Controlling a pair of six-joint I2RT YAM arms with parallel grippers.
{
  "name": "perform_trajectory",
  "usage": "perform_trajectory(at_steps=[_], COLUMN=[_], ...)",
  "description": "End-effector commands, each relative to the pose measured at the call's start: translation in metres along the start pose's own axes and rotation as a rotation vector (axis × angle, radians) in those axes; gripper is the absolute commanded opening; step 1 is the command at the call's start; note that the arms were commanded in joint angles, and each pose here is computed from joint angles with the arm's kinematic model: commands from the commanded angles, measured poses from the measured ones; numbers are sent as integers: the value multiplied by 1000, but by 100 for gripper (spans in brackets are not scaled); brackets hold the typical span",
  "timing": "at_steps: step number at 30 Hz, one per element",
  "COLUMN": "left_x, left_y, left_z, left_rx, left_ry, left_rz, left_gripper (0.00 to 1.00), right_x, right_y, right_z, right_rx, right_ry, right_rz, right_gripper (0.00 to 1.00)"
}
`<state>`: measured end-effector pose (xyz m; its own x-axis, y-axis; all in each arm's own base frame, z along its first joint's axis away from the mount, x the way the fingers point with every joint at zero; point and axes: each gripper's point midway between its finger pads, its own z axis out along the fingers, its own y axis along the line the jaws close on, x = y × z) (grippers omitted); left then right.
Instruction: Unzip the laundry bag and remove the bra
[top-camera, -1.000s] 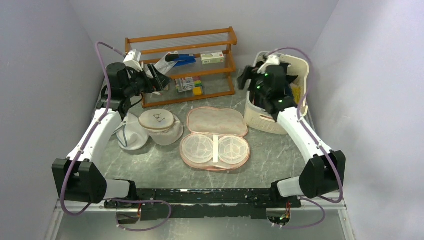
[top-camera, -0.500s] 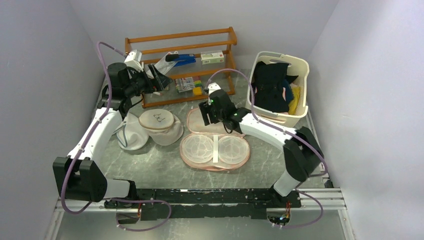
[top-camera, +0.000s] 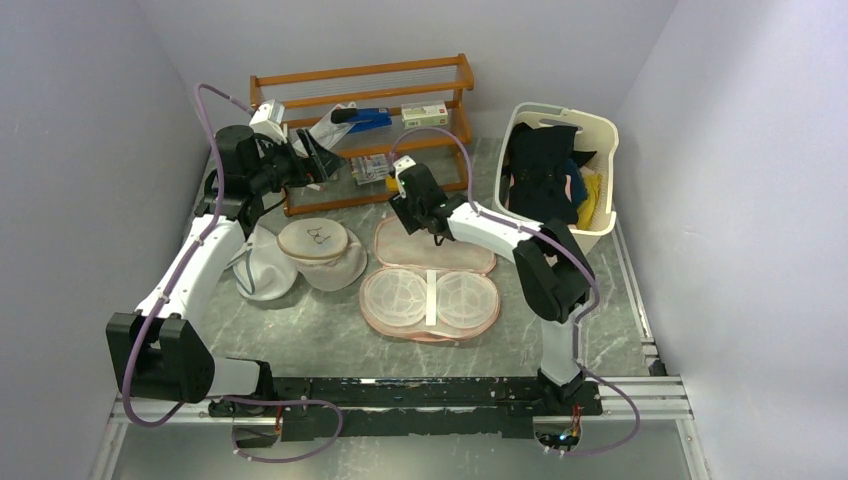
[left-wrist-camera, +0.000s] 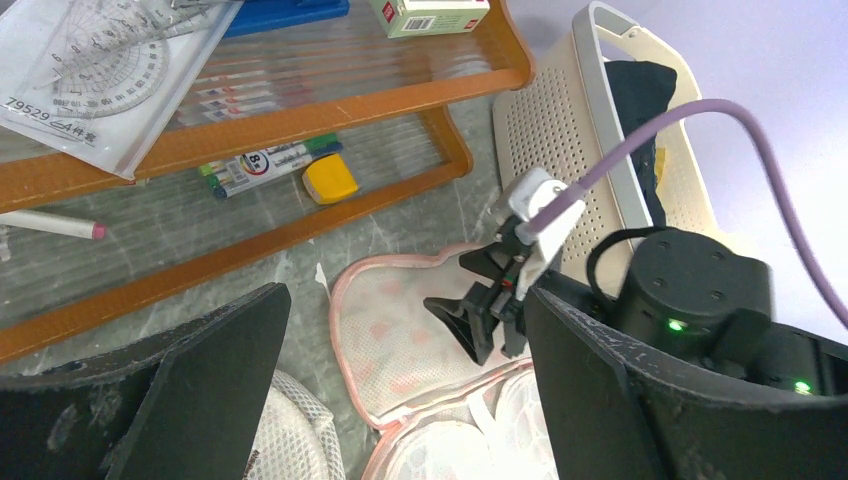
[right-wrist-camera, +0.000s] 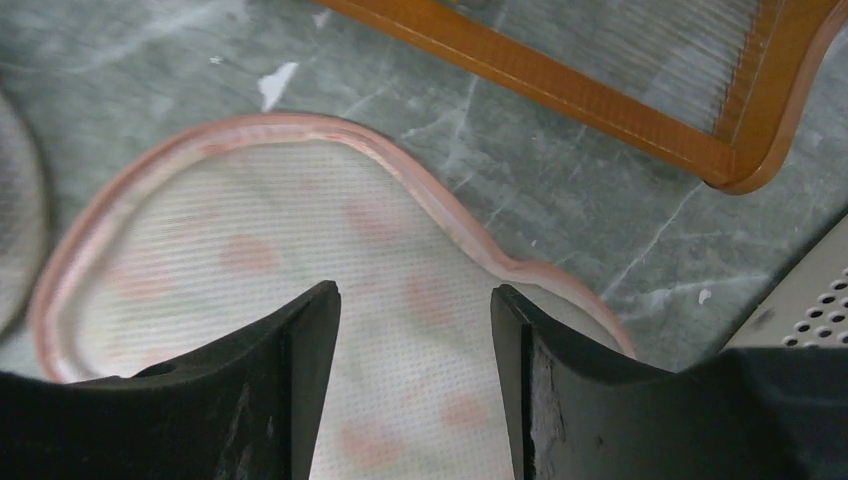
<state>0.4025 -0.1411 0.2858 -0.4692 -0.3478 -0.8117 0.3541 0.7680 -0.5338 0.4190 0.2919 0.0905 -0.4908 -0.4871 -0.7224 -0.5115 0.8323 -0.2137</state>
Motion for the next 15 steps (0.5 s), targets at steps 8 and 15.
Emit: perform_trajectory(at_steps=[8, 15], left_x=[-5, -5], left_y=[-1, -2], left_z=[2, 2], left_rx=[23, 25], left_ry=[-14, -13], left_rz=[12, 12], left_gripper=[99, 99], right_x=[22, 38], right_y=[-14, -23], right_z=[54, 76], right_rx=[-42, -24], right_ry=[32, 63], right_rz=[13, 6], right_gripper=[54, 55])
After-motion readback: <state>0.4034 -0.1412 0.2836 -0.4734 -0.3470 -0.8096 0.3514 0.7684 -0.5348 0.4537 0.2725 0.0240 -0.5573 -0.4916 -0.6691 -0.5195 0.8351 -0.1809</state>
